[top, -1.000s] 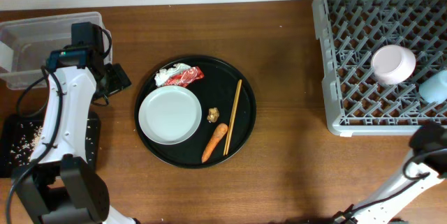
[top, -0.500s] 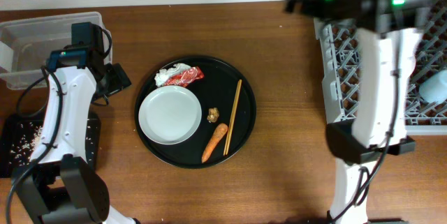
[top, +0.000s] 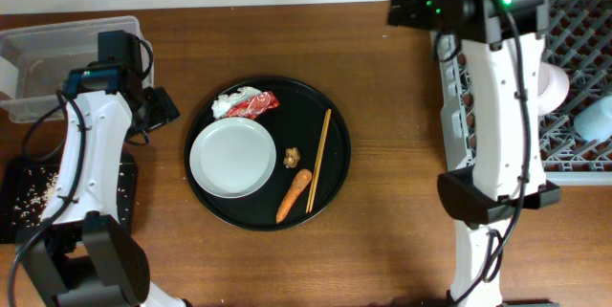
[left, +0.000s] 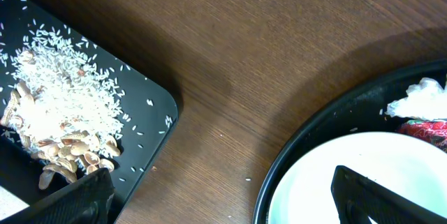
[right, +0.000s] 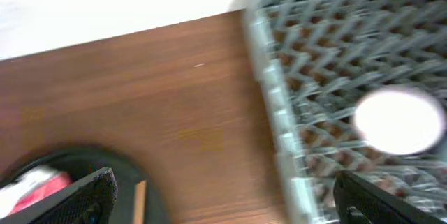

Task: Sort waste into correct bins and load items into the dishwasher rack
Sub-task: 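Release the pink bowl and raise the right gripper above the rack, then reach the left gripper to the orange carrot on the round tray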

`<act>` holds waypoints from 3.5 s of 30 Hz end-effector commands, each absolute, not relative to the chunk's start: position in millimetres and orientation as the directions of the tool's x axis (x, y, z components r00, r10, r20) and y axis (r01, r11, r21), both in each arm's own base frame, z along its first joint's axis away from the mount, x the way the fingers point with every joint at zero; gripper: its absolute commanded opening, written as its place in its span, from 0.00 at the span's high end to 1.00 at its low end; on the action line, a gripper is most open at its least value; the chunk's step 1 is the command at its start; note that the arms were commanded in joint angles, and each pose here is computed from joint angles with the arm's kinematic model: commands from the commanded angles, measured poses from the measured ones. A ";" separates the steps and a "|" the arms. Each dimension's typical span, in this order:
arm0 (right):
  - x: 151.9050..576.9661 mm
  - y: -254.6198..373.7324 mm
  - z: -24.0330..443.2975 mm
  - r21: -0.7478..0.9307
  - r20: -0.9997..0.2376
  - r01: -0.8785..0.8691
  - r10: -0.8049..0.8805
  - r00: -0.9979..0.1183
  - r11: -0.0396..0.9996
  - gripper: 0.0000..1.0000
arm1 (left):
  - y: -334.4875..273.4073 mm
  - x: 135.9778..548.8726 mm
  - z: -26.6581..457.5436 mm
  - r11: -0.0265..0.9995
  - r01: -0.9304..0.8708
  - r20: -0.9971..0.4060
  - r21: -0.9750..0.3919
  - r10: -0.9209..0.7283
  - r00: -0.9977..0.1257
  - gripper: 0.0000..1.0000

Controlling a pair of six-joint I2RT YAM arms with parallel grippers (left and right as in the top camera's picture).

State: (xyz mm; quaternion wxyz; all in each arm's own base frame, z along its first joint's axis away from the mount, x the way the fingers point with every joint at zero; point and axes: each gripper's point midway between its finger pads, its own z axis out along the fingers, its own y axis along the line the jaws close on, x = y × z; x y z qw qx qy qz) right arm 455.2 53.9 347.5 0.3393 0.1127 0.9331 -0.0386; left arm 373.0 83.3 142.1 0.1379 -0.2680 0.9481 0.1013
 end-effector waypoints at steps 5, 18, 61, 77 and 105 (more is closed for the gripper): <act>446.0 -55.0 361.8 -0.103 -0.673 0.427 0.253 -0.695 0.899 0.02 | 86.1 374.8 144.5 0.826 -0.551 -0.326 0.118 -0.492 -0.807 0.01; 416.1 -170.0 361.7 -0.101 -0.673 0.648 0.428 -0.604 0.755 0.02 | 86.1 374.8 144.5 0.826 -0.551 -0.326 0.118 -0.492 -0.807 0.01; 415.7 -171.1 361.6 -0.101 -0.673 0.650 0.430 -0.602 0.753 0.01 | -182.0 249.9 143.9 0.868 0.467 -0.148 -0.168 0.446 -0.883 0.01; 415.7 -171.1 361.6 -0.101 -0.673 0.650 0.430 -0.602 0.753 0.02 | -180.7 260.5 45.4 0.858 0.507 -0.215 -0.079 0.482 -0.849 0.25; 415.7 -171.1 361.6 -0.101 -0.673 0.650 0.430 -0.602 0.753 0.02 | -198.9 270.4 1.0 0.799 0.600 -0.193 0.049 0.597 -0.779 0.42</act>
